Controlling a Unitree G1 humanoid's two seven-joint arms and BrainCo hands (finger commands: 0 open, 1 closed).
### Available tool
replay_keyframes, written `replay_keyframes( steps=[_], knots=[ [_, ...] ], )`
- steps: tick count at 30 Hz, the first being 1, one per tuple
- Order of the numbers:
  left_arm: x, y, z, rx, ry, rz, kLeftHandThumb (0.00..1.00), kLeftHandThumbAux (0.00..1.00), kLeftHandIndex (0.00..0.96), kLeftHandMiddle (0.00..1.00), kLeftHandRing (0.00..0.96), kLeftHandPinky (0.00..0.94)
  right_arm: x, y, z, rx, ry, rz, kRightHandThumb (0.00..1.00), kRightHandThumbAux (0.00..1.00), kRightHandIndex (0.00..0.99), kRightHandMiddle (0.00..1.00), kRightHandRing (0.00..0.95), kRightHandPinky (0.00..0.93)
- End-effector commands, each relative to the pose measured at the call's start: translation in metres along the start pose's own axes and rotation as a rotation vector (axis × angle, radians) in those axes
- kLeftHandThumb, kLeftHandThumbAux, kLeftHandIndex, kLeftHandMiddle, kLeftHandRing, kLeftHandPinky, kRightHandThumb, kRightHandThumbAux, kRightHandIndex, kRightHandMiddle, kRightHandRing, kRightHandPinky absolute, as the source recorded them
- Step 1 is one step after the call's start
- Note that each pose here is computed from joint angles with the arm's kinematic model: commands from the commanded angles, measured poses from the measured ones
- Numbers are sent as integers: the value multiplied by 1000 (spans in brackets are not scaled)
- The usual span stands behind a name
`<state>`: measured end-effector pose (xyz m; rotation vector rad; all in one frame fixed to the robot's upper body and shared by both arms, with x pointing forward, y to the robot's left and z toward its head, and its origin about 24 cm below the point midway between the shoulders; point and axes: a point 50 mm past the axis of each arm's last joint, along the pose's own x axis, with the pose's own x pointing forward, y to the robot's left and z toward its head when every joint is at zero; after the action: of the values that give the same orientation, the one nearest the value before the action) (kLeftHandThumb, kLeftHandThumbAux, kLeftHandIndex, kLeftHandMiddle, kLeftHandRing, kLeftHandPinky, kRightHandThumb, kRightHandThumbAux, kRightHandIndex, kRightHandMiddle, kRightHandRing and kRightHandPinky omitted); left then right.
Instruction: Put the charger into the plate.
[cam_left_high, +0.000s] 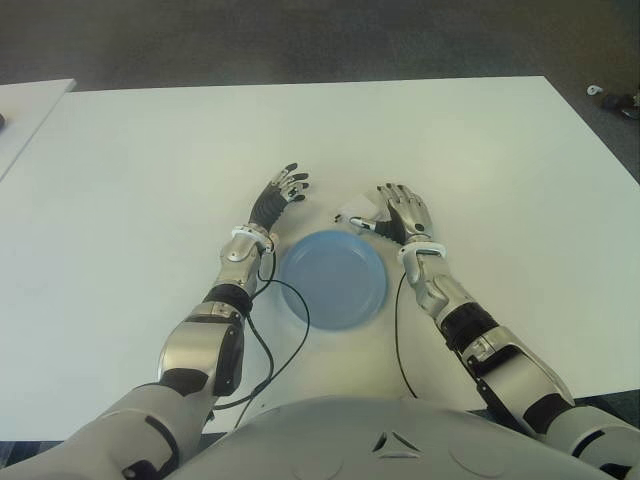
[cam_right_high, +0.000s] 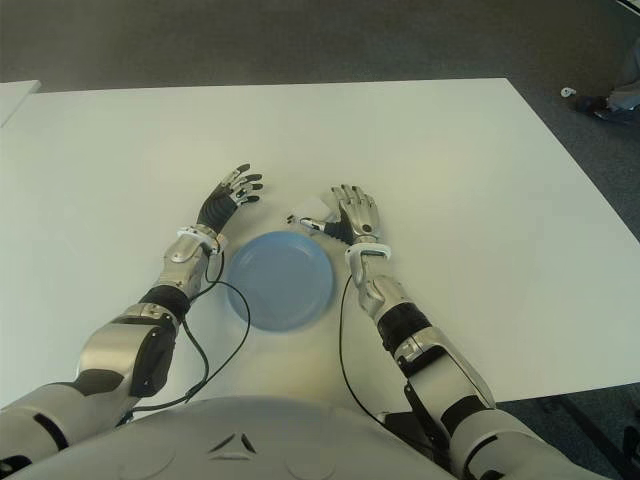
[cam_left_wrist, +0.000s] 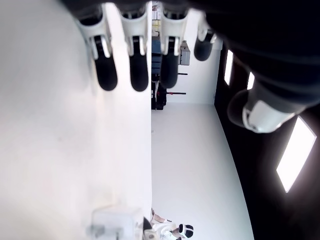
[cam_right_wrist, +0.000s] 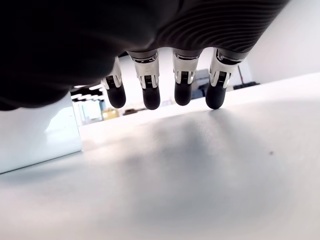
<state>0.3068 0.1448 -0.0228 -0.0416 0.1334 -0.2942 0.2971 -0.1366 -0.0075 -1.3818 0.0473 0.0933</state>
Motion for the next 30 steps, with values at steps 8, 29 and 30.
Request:
replay_keyframes(
  steps=[8, 29, 30],
  knots=[
    [-15, 3, -24, -17, 113, 0, 0, 485, 35, 181, 201, 226, -9, 11, -27, -23, 87, 85, 337, 107, 0, 0, 0, 0],
    [-17, 6, -24, -10, 103, 5, 0, 486, 42, 200, 221, 249, -5, 2, -42, 3, 127, 73, 326, 108, 0, 0, 0, 0],
    [-17, 6, -24, -10, 104, 6, 0, 486, 43, 202, 222, 249, -6, 1, -43, 5, 129, 72, 325, 107, 0, 0, 0, 0]
  ],
)
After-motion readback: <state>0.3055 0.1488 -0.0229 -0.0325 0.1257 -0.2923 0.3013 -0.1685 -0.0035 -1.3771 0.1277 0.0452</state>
